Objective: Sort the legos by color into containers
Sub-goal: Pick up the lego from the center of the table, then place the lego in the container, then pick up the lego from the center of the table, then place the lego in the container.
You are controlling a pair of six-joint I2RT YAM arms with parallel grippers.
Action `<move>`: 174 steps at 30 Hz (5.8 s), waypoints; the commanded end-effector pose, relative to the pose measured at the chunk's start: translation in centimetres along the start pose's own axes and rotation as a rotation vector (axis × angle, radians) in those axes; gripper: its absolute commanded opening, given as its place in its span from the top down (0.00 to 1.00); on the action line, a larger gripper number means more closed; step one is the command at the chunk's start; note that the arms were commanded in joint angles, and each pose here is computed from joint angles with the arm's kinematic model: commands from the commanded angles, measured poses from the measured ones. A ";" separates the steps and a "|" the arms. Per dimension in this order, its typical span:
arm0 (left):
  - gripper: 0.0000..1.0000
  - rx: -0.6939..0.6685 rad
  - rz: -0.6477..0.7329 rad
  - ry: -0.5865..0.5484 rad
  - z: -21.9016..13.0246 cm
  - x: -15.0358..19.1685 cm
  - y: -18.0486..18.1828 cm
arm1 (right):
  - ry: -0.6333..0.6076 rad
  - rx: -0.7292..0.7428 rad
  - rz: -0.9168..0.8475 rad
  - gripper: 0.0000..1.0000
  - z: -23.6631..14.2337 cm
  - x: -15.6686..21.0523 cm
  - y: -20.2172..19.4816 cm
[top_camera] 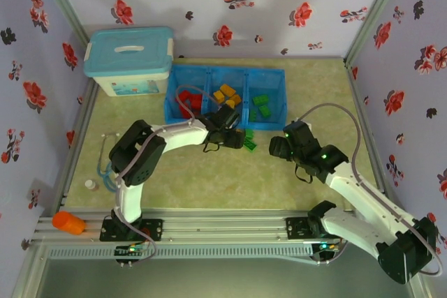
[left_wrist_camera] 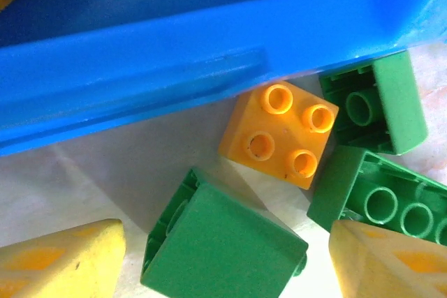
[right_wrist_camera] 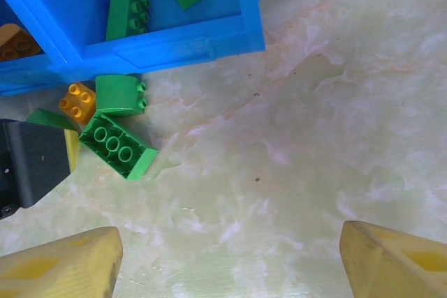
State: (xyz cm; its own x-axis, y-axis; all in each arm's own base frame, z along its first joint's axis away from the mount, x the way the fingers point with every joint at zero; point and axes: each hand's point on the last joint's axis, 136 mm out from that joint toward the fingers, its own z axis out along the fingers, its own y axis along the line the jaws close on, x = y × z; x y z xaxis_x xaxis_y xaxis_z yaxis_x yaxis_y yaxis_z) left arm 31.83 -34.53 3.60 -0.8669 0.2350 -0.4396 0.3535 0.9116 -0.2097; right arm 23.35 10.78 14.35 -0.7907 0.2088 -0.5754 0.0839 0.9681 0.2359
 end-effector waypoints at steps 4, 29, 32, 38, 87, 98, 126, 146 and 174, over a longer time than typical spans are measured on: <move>0.31 -0.052 0.034 0.035 0.8 0.2 0.9 | 0.000 -0.008 0.016 0.18 0.1 0.6 -0.2; 0.57 0.009 0.149 -0.126 -8.3 -3.9 -5.2 | -0.008 0.058 0.117 0.19 -0.1 3.6 -3.9; 0.57 0.013 0.168 -0.132 -8.5 -5.2 -6.1 | -0.006 0.051 0.134 0.19 0.0 4.2 -4.1; 0.57 0.042 0.203 -0.159 -8.4 -8.3 -8.4 | 0.005 0.038 0.128 0.19 -0.2 5.0 -4.5; 0.20 0.092 0.005 -0.356 -21.3 -0.3 0.2 | 0.163 -0.111 -0.242 0.22 4.1 2.1 5.7; 0.21 0.046 -0.104 -0.326 -21.6 7.7 5.5 | 0.276 -0.107 -0.347 0.26 8.7 2.4 8.5; 0.22 0.018 -0.145 -0.310 -20.5 11.9 8.5 | 0.366 0.050 -0.500 0.48 14.1 4.6 9.2; 0.23 0.016 -0.147 -0.309 -20.3 12.0 8.5 | 0.241 0.050 -0.473 0.77 8.6 2.4 9.8; 0.23 0.043 -0.146 -0.295 -19.8 12.7 7.5 | 0.101 0.223 -0.240 0.27 10.7 -13.6 6.9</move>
State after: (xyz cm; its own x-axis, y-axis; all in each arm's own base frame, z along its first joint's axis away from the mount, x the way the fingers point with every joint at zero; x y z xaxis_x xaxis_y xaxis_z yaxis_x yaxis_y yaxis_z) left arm 16.27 -18.06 14.04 -0.7798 0.0050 -0.6261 0.2681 0.9063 -0.3268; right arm 42.08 16.72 14.15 -0.8686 -0.0357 -0.4943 -0.0060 0.9981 -0.0615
